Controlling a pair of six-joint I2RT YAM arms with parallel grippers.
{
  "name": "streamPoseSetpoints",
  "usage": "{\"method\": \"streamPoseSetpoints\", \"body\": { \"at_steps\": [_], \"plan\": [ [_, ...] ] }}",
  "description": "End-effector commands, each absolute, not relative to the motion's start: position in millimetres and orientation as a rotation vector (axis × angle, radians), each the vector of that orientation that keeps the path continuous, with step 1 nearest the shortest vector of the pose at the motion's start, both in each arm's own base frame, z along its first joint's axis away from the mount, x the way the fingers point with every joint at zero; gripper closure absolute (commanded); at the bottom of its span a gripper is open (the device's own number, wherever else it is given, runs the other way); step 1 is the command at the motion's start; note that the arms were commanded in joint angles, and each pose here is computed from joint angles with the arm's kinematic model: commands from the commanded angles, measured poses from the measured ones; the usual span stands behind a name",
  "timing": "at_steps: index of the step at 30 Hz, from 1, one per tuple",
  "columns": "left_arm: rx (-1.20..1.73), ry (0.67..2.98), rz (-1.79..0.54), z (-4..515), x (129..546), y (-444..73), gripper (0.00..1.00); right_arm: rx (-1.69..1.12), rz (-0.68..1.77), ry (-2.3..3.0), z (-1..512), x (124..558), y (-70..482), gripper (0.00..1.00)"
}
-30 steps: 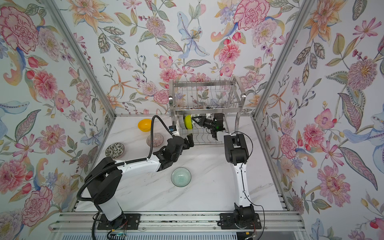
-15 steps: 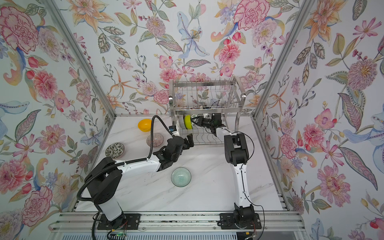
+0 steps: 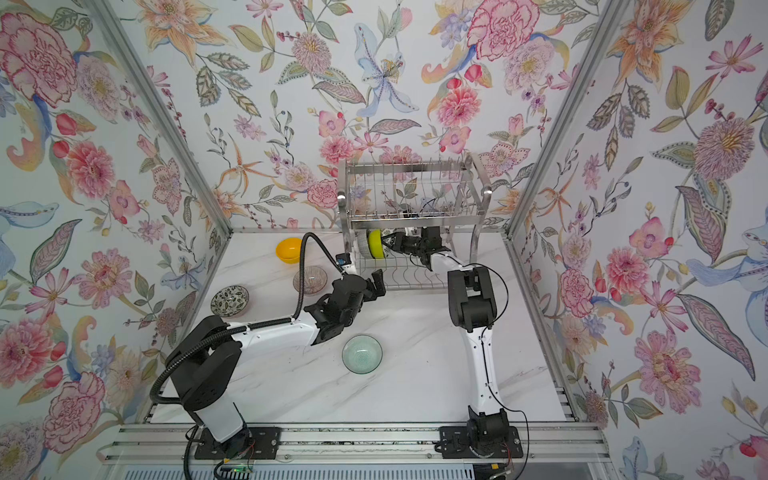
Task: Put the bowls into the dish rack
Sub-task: 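Lower the leaf-print bowl edgewise into the rack beside the lime bowl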
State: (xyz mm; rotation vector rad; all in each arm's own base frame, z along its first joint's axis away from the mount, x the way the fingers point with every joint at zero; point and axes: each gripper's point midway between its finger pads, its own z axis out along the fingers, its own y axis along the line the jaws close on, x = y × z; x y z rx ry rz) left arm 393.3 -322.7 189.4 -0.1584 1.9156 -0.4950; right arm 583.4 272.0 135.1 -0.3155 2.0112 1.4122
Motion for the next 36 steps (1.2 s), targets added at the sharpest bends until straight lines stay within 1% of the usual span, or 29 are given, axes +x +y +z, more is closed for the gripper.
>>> {"method": "streamPoseSetpoints", "body": {
  "at_steps": [1, 7, 14, 18, 21, 24, 29, 36],
  "plan": [
    [-0.174, 1.894, -0.48, 199.4, 389.8, -315.1, 0.01, -0.257, 1.359, 2.07, 120.9, 589.4, 265.1, 0.83],
    [-0.175, 1.894, -0.482, 199.3, 389.1, -314.3, 0.01, -0.257, 1.357, 2.071, 123.1, 590.7, 265.9, 0.78],
    [-0.174, 1.892, -0.485, 200.5, 388.1, -313.5, 0.01, -0.255, 1.36, 2.063, 130.6, 590.7, 266.8, 0.76],
    [-0.173, 1.896, -0.489, 200.0, 387.3, -313.6, 0.01, -0.254, 1.365, 2.06, 133.4, 590.9, 267.5, 0.71],
    [-0.176, 1.9, -0.492, 198.7, 386.0, -313.1, 0.01, -0.253, 1.367, 2.059, 134.3, 591.4, 267.5, 0.7],
    [-0.174, 1.901, -0.495, 198.1, 384.1, -313.4, 0.01, -0.248, 1.368, 2.062, 133.8, 591.4, 267.5, 0.66],
    [-0.176, 1.902, -0.493, 197.3, 382.9, -311.7, 0.01, -0.235, 1.362, 2.058, 138.2, 594.1, 266.0, 0.64],
    [-0.17, 1.909, -0.503, 195.4, 381.0, -315.5, 0.01, -0.212, 1.344, 2.063, 140.6, 598.9, 265.9, 0.65]
  ]
}}
